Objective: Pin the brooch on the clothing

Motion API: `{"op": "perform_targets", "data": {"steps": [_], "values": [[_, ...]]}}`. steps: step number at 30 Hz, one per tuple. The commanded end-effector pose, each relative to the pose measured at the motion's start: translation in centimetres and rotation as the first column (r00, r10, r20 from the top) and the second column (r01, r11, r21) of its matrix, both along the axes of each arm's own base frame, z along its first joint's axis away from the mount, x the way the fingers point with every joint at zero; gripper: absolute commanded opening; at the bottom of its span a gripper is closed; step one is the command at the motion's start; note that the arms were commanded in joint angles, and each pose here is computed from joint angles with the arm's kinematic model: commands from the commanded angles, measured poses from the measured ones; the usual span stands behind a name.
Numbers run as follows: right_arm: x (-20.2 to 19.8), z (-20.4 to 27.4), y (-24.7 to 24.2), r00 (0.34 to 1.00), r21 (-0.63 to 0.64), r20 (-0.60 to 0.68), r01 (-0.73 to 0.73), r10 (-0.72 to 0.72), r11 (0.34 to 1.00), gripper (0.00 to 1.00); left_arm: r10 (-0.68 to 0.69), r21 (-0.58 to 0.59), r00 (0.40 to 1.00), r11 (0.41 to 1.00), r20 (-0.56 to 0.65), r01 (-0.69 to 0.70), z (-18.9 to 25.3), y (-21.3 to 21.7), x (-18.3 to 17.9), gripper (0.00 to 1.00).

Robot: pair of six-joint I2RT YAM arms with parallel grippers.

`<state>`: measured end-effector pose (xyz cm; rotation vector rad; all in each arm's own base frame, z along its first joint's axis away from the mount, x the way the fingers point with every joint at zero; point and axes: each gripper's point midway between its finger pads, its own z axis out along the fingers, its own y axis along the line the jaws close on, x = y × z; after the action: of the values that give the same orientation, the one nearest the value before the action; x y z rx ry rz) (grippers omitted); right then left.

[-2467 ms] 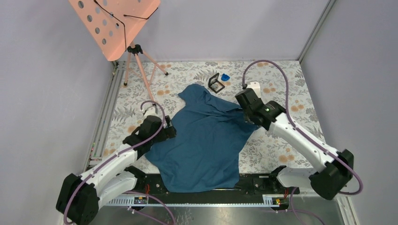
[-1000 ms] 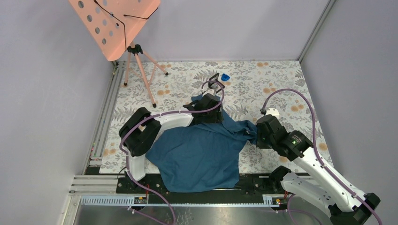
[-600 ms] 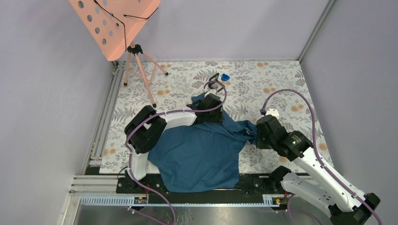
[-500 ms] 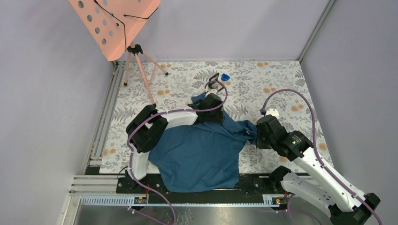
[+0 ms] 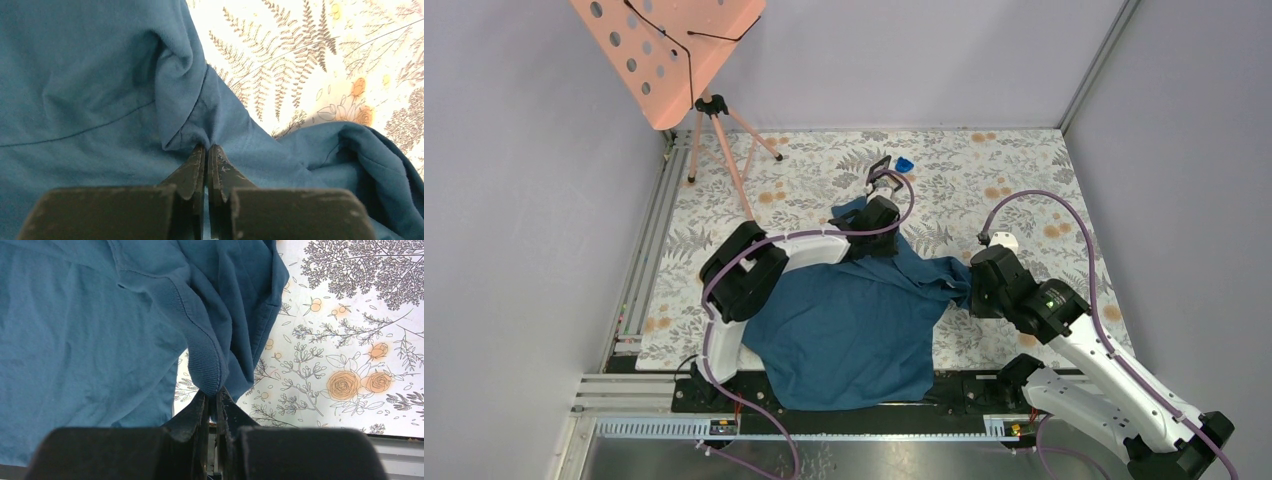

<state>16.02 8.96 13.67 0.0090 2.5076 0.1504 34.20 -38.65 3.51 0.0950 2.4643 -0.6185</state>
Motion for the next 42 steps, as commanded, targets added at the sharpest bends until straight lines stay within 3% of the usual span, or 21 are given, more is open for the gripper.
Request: {"op": "perform_targets", "data": {"steps": [1, 7, 14, 17, 21, 25, 29, 35, 42], "values": [[0.8, 2.0, -0.1, 0.999, -0.005, 0.054, -0.006, 0.007, 1.0, 0.0, 0.071, -0.126, 0.978, 0.991, 0.197, -0.047, 8.0, 0.7, 2.9, 0.0], [2.5, 5.9, 0.2, 0.987, -0.004, 0.16, -0.031, 0.031, 1.0, 0.0, 0.235, -0.226, 0.871, 0.963, 0.431, -0.149, 19.6, 6.8, 3.5, 0.0], [3.7, 15.4, -0.2, 0.915, 0.0, 0.392, -0.102, 0.093, 0.995, 0.0, 0.305, -0.281, 0.672, 0.948, 0.675, -0.148, 33.1, 14.9, -0.6, 0.0], [3.2, 20.7, -0.5, 0.843, 0.018, 0.523, -0.162, 0.129, 0.987, 0.0, 0.323, -0.326, 0.562, 0.94, 0.762, -0.098, 39.2, 18.2, -3.9, 0.0], [1.1, 28.1, 0.1, 0.699, 0.071, 0.695, -0.301, 0.169, 0.951, 0.0, 0.33, -0.373, 0.405, 0.927, 0.852, 0.029, 47.2, 22.5, -10.0, 0.0], [-2.7, 34.0, 2.3, 0.51, 0.059, 0.817, -0.539, 0.269, 0.84, 0.0, 0.287, -0.35, 0.313, 0.922, 0.905, 0.166, 52.3, 25.0, -15.6, 0.0], [-6.6, 38.0, 3.7, 0.339, 0.007, 0.882, -0.705, 0.328, 0.709, 0.0, 0.349, -0.409, 0.247, 0.873, 0.904, 0.266, 55.7, 27.8, -20.4, 0.0], [-11.5, 42.3, 4.0, 0.137, -0.069, 0.94, -0.822, 0.314, 0.565, 0.0, 0.397, -0.448, 0.207, 0.795, 0.894, 0.41, 58.9, 30.2, -25.9, 0.0], [-14.3, 44.0, 3.4, 0.062, -0.112, 0.946, -0.858, 0.317, 0.501, 0.0, 0.387, -0.456, 0.242, 0.73, 0.89, 0.509, 60.4, 30.7, -29.1, 0.0]]}}
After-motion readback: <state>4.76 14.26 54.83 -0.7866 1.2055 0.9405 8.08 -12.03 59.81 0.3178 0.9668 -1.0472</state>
